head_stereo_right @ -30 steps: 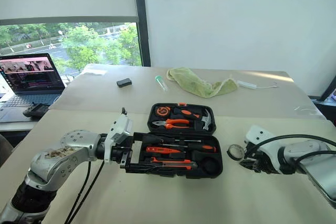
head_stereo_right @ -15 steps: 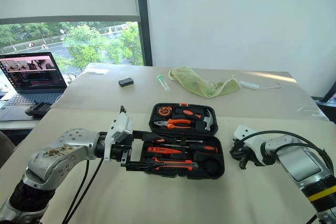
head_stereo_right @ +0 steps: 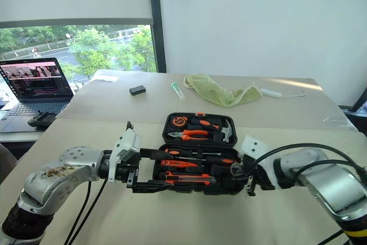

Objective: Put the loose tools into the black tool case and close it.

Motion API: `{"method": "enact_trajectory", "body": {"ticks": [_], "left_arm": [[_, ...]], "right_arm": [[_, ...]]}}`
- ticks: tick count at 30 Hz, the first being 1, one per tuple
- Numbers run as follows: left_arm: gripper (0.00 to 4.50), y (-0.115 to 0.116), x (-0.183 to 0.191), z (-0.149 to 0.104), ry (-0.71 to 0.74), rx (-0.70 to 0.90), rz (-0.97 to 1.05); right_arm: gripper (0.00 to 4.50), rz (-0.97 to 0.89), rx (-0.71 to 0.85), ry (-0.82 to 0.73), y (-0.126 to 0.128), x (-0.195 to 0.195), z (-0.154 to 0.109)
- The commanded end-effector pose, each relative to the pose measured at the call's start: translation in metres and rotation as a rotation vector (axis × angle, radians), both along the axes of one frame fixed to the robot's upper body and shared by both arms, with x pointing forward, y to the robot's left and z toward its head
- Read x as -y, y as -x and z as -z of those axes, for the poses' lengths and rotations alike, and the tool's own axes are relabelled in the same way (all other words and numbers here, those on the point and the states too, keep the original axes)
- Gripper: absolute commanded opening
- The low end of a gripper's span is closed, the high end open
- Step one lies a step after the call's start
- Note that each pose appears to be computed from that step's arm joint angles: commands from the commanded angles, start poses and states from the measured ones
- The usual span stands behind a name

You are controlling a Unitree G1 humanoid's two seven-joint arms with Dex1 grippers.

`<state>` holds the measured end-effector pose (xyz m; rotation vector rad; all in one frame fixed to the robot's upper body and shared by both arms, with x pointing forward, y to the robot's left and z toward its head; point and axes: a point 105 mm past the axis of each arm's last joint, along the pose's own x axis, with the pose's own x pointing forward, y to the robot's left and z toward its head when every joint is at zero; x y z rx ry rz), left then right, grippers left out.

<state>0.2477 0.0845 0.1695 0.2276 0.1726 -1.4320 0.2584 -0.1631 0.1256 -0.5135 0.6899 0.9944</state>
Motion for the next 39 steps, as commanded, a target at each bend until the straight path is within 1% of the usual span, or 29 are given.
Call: {"method": "enact_trajectory", "body": {"ticks": [1, 3, 8, 11, 13, 14, 15, 18, 22, 24, 26, 27, 28, 29, 30, 31, 34, 39], "left_arm": [[4.50, 0.004, 0.001, -0.005, -0.004, 0.039, 0.025], [4.50, 0.004, 0.001, -0.005, -0.005, 0.041, 0.026], [4.50, 0.003, -0.002, -0.005, -0.010, 0.043, 0.014], [4.50, 0.003, -0.001, -0.004, -0.011, 0.045, 0.013], [4.50, 0.002, 0.000, -0.005, -0.010, 0.045, 0.010], [4.50, 0.002, 0.000, -0.005, -0.010, 0.044, 0.009], [4.50, 0.002, 0.000, -0.005, -0.010, 0.044, 0.009], [4.50, 0.002, 0.000, -0.006, -0.010, 0.043, 0.007], [4.50, 0.001, 0.000, -0.007, -0.008, 0.041, 0.003], [4.50, -0.001, -0.001, -0.007, -0.003, 0.035, -0.006], [4.50, -0.004, -0.003, -0.006, 0.004, 0.026, -0.027], [4.50, -0.005, -0.004, -0.005, 0.008, 0.022, -0.041], [4.50, -0.008, -0.006, -0.005, 0.015, 0.017, -0.059], [4.50, -0.010, -0.008, -0.004, 0.022, 0.010, -0.076], [4.50, -0.012, -0.009, -0.003, 0.029, 0.005, -0.092], [4.50, -0.015, -0.012, -0.003, 0.032, 0.001, -0.103], [4.50, -0.024, -0.018, 0.001, 0.059, -0.018, -0.174], [4.50, -0.032, -0.022, 0.006, 0.095, -0.038, -0.256]], "right_arm": [[0.06, 0.030, 0.018, 0.074, -0.005, 0.003, 0.007], [0.06, 0.026, 0.003, 0.083, -0.005, 0.003, 0.011], [0.06, -0.029, -0.051, 0.088, 0.007, -0.009, 0.013], [0.06, -0.042, -0.066, 0.091, 0.010, -0.012, 0.016], [0.06, -0.035, -0.063, 0.099, 0.007, -0.010, 0.019], [0.79, -0.030, -0.057, 0.103, 0.006, -0.009, 0.020], [0.98, -0.027, -0.053, 0.105, 0.005, -0.008, 0.020], [1.96, 0.020, -0.018, 0.063, -0.001, -0.008, 0.011], [1.96, 0.002, 0.012, -0.017, 0.005, -0.009, -0.011], [1.96, -0.002, 0.054, -0.117, 0.011, -0.012, -0.026], [1.44, 0.032, 0.123, -0.247, 0.011, -0.014, -0.042], [1.28, 0.063, 0.147, -0.300, 0.009, -0.014, -0.046], [0.82, 0.099, 0.173, -0.345, 0.007, -0.014, -0.049], [0.54, 0.129, 0.199, -0.361, 0.006, -0.012, -0.047], [0.17, 0.154, 0.217, -0.369, 0.006, -0.011, -0.043], [0.02, 0.166, 0.229, -0.371, 0.006, -0.012, -0.042], [0.02, 0.236, 0.276, -0.425, 0.005, -0.016, -0.029], [0.02, 0.313, 0.319, -0.448, 0.000, -0.022, 0.002]]}}
